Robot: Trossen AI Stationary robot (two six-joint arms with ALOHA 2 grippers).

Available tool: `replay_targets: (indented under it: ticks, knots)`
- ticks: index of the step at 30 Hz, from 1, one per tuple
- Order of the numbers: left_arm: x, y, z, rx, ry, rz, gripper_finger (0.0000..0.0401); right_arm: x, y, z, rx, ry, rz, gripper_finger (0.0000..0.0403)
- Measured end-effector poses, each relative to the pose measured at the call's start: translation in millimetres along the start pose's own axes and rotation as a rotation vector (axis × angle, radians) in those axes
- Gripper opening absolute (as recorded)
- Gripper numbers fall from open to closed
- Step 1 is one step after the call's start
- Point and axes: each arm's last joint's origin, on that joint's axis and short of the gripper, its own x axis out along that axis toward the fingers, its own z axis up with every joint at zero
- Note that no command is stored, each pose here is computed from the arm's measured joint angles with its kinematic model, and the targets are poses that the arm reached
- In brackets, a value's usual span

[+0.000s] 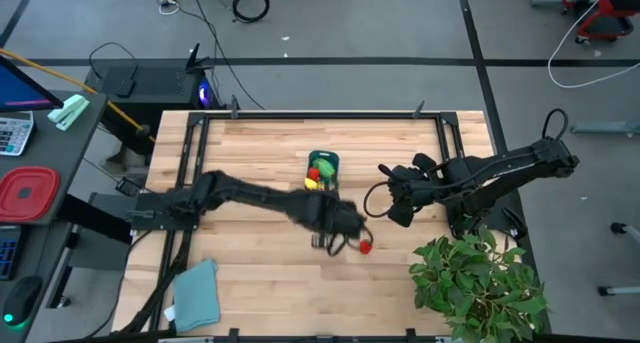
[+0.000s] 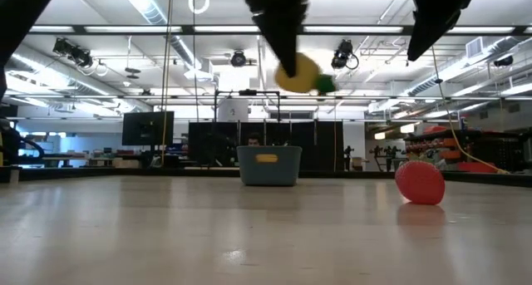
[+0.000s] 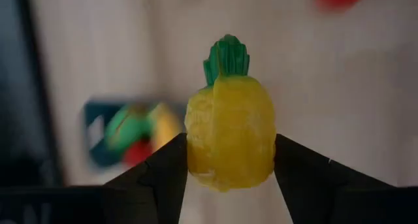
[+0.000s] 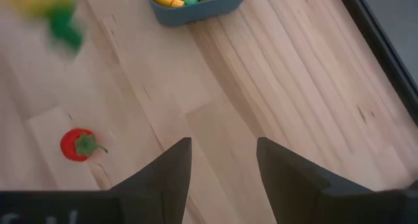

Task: Pick and placing Produce into tupperware
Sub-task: Put the yellow pineapple into the blue bin

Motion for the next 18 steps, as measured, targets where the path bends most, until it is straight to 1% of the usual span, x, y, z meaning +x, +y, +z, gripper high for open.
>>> replay_targets:
  ticks: [2, 5, 8, 11, 13, 15, 18]
  knots:
    - [-2, 21, -5, -0.029, 0.065, 0.028, 0.0215, 0, 0, 0, -0.002, 0.003, -0.003, 0.0183]
    - [5, 51, -9, -0.084, 0.113, 0.051, 0.0219, 0, -1, 0, -0.001, 0.003, -0.003, 0.0183]
    - [23, 78, -13, -0.101, 0.147, 0.036, 0.0218, -1, -1, -1, -0.001, 0.003, -0.004, 0.0183]
    - [49, 106, -20, -0.158, 0.169, -0.011, 0.0213, 0, -1, -1, -0.004, 0.007, -0.007, 0.0183]
    - [66, 119, -27, -0.201, 0.189, -0.037, 0.0213, -1, -1, -1, -0.005, 0.0, -0.01, 0.0183]
    - [81, 131, -32, -0.241, 0.189, -0.03, 0.0214, -1, -2, -1, -0.006, 0.001, -0.015, 0.0183]
    - [101, 138, -38, -0.244, 0.178, -0.034, 0.0218, -2, -3, -1, -0.009, -0.004, -0.024, 0.0183]
